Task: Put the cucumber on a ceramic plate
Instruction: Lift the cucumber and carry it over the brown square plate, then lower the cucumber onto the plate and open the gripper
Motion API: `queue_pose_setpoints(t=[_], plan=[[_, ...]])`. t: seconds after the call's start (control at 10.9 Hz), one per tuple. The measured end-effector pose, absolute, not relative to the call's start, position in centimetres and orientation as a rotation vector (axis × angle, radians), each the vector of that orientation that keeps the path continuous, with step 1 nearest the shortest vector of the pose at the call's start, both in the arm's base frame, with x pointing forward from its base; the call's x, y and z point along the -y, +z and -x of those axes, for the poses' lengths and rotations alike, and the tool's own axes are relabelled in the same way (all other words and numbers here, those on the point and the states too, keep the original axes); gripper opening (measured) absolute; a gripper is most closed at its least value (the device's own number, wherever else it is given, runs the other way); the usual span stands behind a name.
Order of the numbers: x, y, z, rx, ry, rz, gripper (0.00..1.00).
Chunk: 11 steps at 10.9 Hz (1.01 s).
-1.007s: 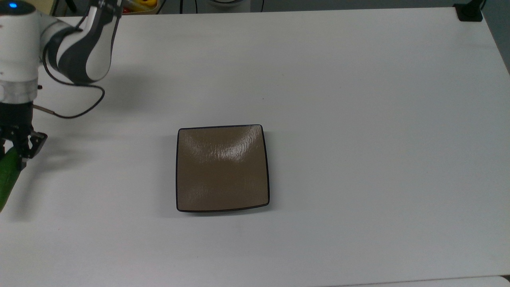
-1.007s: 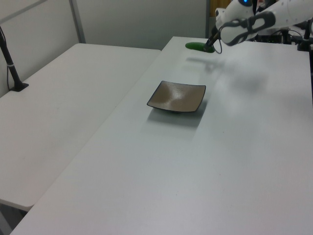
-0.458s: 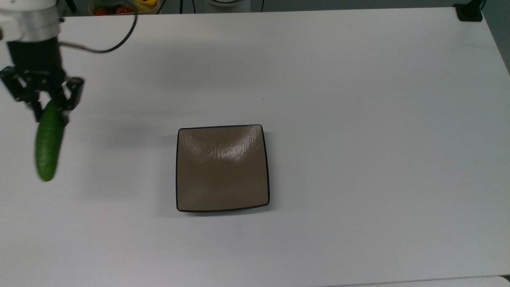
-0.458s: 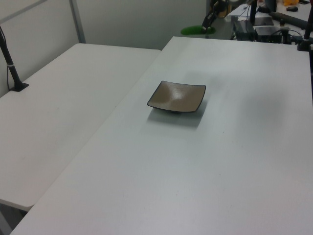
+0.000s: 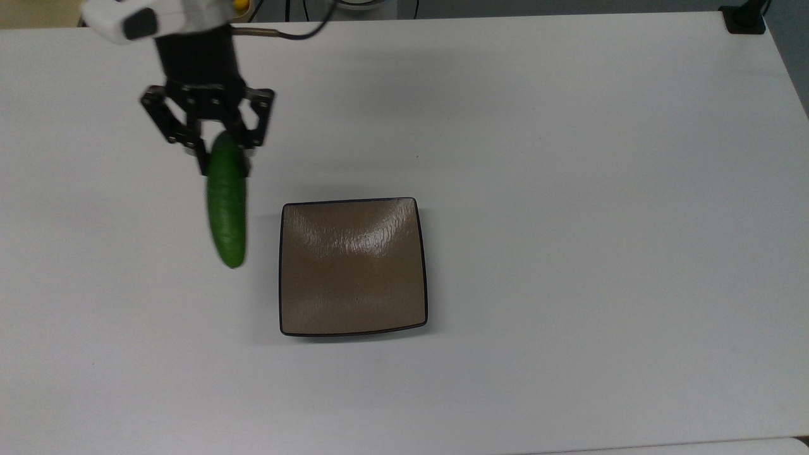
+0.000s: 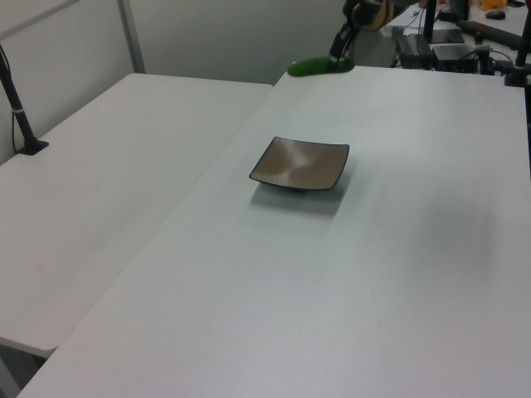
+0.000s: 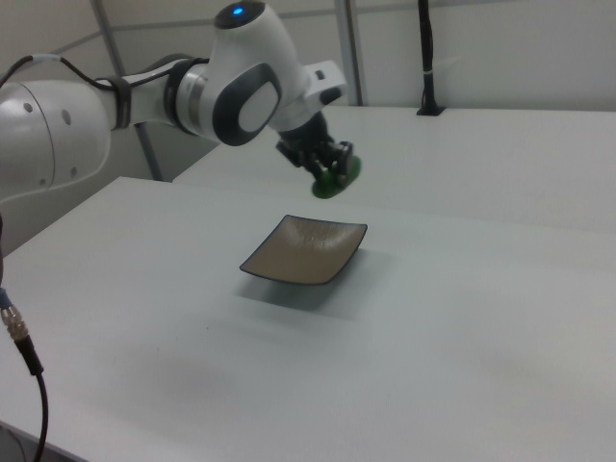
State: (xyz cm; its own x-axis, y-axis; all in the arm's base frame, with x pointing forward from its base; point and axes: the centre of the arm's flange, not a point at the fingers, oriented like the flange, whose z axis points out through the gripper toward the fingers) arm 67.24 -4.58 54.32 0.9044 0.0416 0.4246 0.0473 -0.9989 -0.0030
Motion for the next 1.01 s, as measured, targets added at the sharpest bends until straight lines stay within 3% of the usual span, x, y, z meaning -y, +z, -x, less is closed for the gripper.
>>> queue_pose_setpoints(t=[0.46,0.73,1.01], plan=[[-5.8,46.7,-69.4,0.161,-0.604,3.023,0.45],[-7.5,41.1,-71.0,0.185,-0.626,3.022,0.45],[-7.9,38.4,-71.2,0.198,-0.591,3.035,0.45]])
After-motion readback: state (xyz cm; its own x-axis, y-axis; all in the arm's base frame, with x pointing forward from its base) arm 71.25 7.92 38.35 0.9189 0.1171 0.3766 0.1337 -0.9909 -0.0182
